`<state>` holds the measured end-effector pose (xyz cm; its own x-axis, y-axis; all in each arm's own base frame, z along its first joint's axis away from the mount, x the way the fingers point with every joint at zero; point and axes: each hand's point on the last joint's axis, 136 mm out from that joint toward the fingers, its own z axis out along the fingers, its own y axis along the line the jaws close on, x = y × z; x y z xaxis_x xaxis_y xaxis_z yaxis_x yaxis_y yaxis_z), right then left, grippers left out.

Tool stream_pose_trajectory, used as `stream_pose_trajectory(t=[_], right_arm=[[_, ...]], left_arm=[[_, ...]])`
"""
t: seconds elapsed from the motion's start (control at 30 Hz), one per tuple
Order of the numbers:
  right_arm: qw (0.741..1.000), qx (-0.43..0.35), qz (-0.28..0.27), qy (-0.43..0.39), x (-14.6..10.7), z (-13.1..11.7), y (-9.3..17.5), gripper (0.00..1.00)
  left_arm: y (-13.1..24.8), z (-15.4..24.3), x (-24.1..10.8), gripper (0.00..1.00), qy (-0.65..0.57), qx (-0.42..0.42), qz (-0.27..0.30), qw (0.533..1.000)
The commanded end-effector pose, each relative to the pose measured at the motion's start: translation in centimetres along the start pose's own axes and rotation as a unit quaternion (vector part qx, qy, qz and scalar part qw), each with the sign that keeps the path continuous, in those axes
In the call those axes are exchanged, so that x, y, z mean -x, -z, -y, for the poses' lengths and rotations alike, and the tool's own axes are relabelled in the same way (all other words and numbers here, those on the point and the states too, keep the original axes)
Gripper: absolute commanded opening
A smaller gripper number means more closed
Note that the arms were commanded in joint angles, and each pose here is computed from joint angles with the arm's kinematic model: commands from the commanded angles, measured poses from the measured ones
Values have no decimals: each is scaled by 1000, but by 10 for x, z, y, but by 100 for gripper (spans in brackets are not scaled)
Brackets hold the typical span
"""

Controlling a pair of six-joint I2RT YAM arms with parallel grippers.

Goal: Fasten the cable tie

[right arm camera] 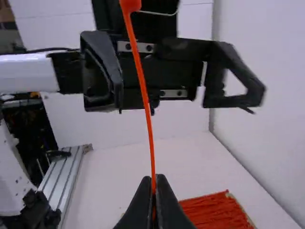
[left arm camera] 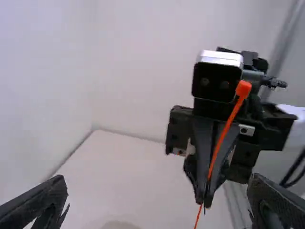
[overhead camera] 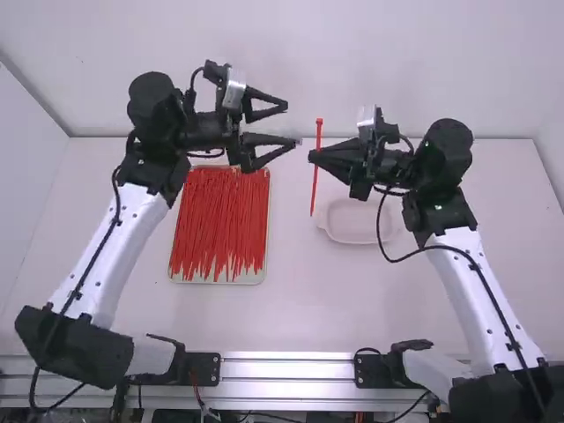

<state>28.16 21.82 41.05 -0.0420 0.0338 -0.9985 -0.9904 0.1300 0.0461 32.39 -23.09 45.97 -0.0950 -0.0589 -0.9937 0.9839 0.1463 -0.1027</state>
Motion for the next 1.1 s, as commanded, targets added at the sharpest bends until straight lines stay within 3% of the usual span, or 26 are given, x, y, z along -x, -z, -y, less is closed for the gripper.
stream_pose_trajectory(t=[0.0, 0.13, 0.3, 0.33, 0.47, 0.57, 0.83, 1.07], right_arm=[[1000, 15, 8, 19, 17, -14, -2, 0], [1000, 7, 10, 17, 17, -12, -5, 0], [1000, 2, 11, 12, 17, -10, -6, 0], [1000, 2, 11, 13, 17, -11, -6, 0], [1000, 2, 11, 0, 17, -11, -6, 0], [1000, 4, 11, -1, 17, -11, -7, 0], [1000, 12, 10, -3, 16, -15, -11, 0], [1000, 12, 10, -14, 16, -15, -11, 0]], left_arm=[[-4, 33, 19, 99, -8, -59, 3, 998], [-10, 44, 28, 97, -7, -76, 13, 997], [-15, 59, 34, 73, -10, -103, 17, 994], [-16, 60, 34, 64, -8, -104, 17, 994], [-16, 59, 34, 50, -2, -102, 18, 995], [-17, 55, 36, 43, 10, -93, 22, 995], [-22, 60, 35, 39, 4, -101, 22, 995], [-24, 58, 36, 17, 7, -95, 26, 995]])
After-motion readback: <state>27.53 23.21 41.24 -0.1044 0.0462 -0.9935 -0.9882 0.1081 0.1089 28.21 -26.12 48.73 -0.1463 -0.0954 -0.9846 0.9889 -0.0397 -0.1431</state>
